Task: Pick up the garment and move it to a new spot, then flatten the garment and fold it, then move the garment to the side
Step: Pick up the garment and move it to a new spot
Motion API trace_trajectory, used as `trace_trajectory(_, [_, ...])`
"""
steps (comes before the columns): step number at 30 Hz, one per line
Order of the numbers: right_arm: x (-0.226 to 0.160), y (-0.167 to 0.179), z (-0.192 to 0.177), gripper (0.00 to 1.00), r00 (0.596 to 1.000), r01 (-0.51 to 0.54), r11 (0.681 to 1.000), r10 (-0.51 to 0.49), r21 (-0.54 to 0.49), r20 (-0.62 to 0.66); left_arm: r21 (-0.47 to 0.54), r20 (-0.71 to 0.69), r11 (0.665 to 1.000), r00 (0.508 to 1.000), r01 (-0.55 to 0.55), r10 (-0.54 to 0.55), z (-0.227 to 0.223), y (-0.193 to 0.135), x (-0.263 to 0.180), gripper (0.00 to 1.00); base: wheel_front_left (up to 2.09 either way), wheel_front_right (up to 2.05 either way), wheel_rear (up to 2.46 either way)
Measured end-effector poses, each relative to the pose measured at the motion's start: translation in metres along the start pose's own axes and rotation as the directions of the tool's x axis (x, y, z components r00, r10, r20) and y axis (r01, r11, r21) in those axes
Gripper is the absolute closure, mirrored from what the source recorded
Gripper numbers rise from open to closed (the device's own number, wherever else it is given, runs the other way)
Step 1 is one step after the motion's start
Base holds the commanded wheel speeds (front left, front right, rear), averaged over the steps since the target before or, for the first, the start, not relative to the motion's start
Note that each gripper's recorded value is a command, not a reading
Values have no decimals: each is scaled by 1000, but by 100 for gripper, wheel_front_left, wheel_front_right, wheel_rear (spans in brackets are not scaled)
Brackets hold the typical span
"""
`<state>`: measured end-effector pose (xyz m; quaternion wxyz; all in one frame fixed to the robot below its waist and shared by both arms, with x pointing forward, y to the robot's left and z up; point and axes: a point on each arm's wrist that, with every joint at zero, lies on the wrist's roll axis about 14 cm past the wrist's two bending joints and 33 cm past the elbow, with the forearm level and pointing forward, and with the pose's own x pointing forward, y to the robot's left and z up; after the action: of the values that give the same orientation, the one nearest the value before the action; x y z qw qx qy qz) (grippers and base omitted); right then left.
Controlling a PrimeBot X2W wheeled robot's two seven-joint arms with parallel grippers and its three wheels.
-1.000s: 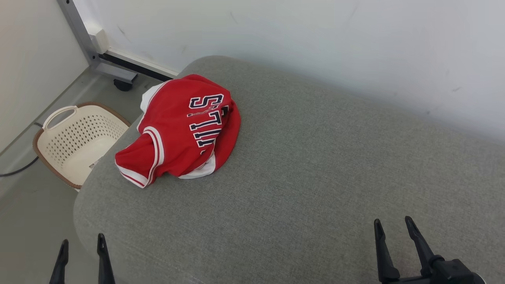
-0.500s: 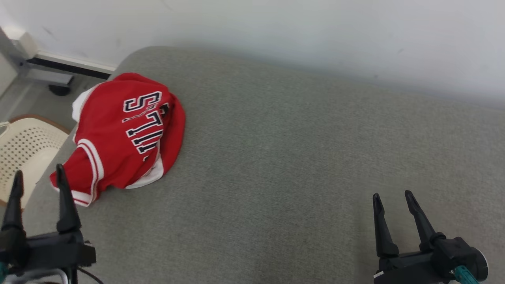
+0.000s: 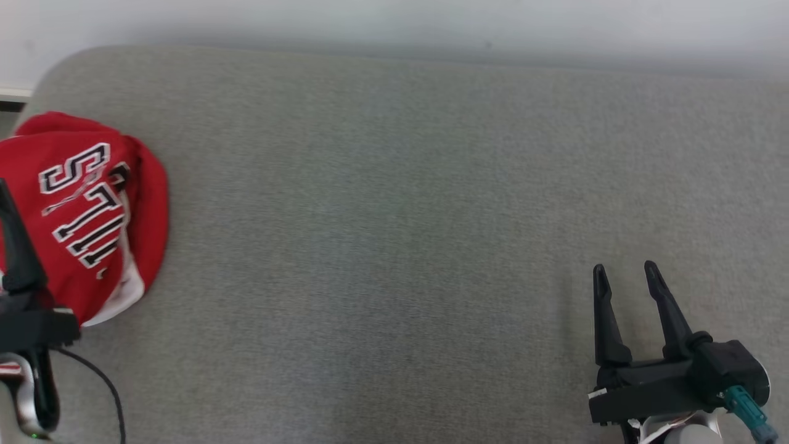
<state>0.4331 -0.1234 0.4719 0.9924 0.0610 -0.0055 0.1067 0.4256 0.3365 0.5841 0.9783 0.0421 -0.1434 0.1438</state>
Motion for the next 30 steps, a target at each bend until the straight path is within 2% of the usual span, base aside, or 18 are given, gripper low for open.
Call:
trace_trajectory(5, [-5,-17,-8,0,998,50,999,-50,2,-23,-14,-18,999,999,42,-42,-15,-15,24,0,0,0,0])
trace_trajectory(16, [-17,-45,-11,0,990,134,991,-134,-5,-37,-32,-166,996,982,86,-90,-72,-32,45,0,0,0,0])
trace_trajectory(19, [-20,-50,-10,0,988,148,989,-148,-6,-38,-30,-258,997,963,73,-78,-100,-29,36,0,0,0,0])
trace_trajectory(25, [-23,-53,-9,0,987,158,987,-159,-7,-37,3,-337,999,941,49,-45,-120,-19,35,0,0,0,0])
trace_trajectory(28, [-25,-54,-9,0,986,163,987,-163,-7,-37,18,-409,999,912,29,-19,-137,-13,28,0,0,0,0])
trace_trajectory(30, [-25,-55,-9,0,986,165,986,-165,-7,-38,18,-484,1000,875,10,0,-150,-9,22,0,0,0,0])
